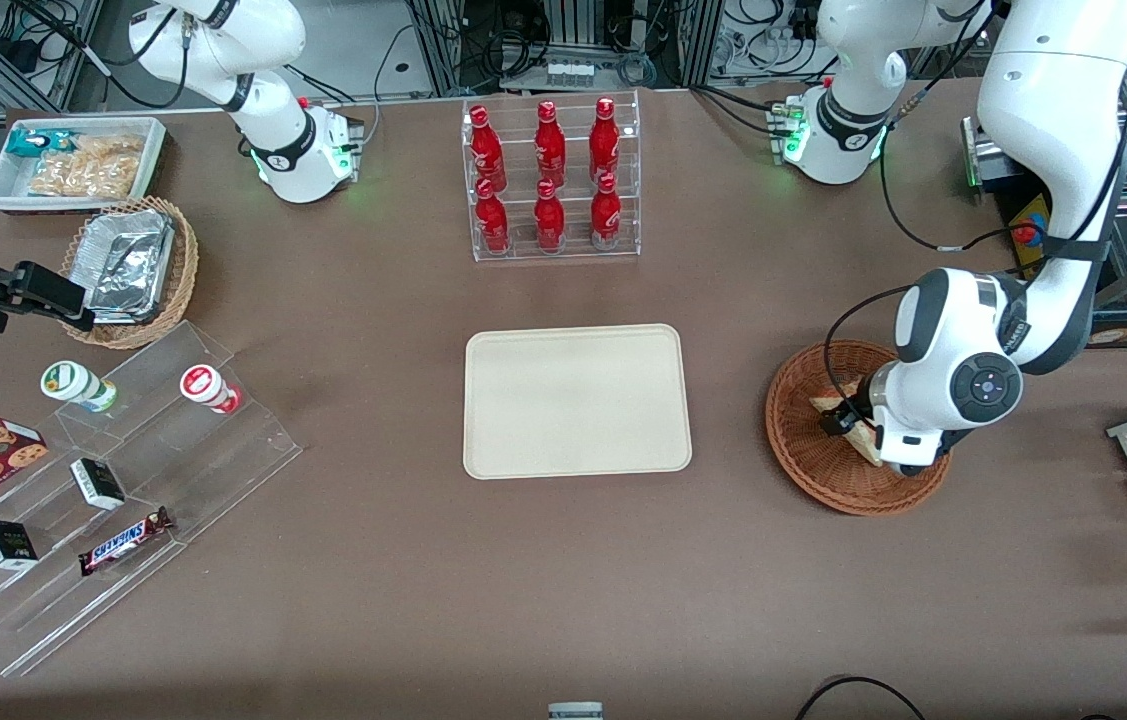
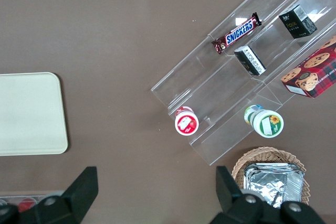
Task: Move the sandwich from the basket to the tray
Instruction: 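Close the left gripper on the sandwich's upright edge, then lift the sandwich and carry it with the left gripper over the cream tray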
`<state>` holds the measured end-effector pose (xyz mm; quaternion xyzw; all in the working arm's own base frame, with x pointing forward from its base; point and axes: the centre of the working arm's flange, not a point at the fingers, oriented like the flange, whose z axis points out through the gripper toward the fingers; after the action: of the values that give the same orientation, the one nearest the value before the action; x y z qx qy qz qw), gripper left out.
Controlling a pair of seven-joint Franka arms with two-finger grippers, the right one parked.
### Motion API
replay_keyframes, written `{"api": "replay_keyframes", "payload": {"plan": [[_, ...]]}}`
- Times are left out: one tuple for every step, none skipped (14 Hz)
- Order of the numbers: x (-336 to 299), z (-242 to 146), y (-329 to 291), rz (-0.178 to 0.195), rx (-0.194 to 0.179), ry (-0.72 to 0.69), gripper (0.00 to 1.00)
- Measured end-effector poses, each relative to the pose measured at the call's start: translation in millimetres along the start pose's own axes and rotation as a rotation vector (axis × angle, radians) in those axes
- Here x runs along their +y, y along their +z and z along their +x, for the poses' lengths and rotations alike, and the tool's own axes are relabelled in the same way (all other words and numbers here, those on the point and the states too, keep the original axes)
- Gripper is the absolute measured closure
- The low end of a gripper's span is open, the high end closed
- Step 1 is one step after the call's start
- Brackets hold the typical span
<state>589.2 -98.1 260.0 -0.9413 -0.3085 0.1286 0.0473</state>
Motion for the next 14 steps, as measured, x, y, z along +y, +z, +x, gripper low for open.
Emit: {"api": "replay_keyframes", "payload": {"plan": [[0.4, 0.6, 2.6, 0.0, -0.002, -0.002, 0.01], [0.0, 1.6, 4.3, 0.001, -0.004, -0.004, 0.05], [-0.7, 2.5, 5.0, 0.002, -0.005, -0.006, 0.06], [-1.4, 3.2, 5.3, 0.002, -0.005, -0.008, 0.06], [-1.8, 3.7, 5.4, 0.002, -0.005, -0.009, 0.11], [-2.0, 3.9, 5.5, 0.003, -0.005, -0.009, 0.11], [-2.1, 4.0, 5.6, 0.003, -0.005, -0.01, 0.19], [-2.3, 4.3, 5.8, 0.003, -0.005, -0.01, 0.3], [-2.6, 4.6, 5.9, 0.003, -0.005, -0.011, 0.3], [-2.9, 4.8, 6.0, 0.003, -0.005, -0.012, 0.36], [-3.0, 5.0, 6.0, 0.003, -0.005, -0.012, 0.45], [-3.0, 5.0, 5.9, 0.003, -0.005, -0.012, 0.56], [-2.9, 5.0, 5.8, 0.003, -0.005, -0.012, 0.67], [-2.9, 5.1, 5.4, 0.002, -0.005, -0.012, 0.74]]}}
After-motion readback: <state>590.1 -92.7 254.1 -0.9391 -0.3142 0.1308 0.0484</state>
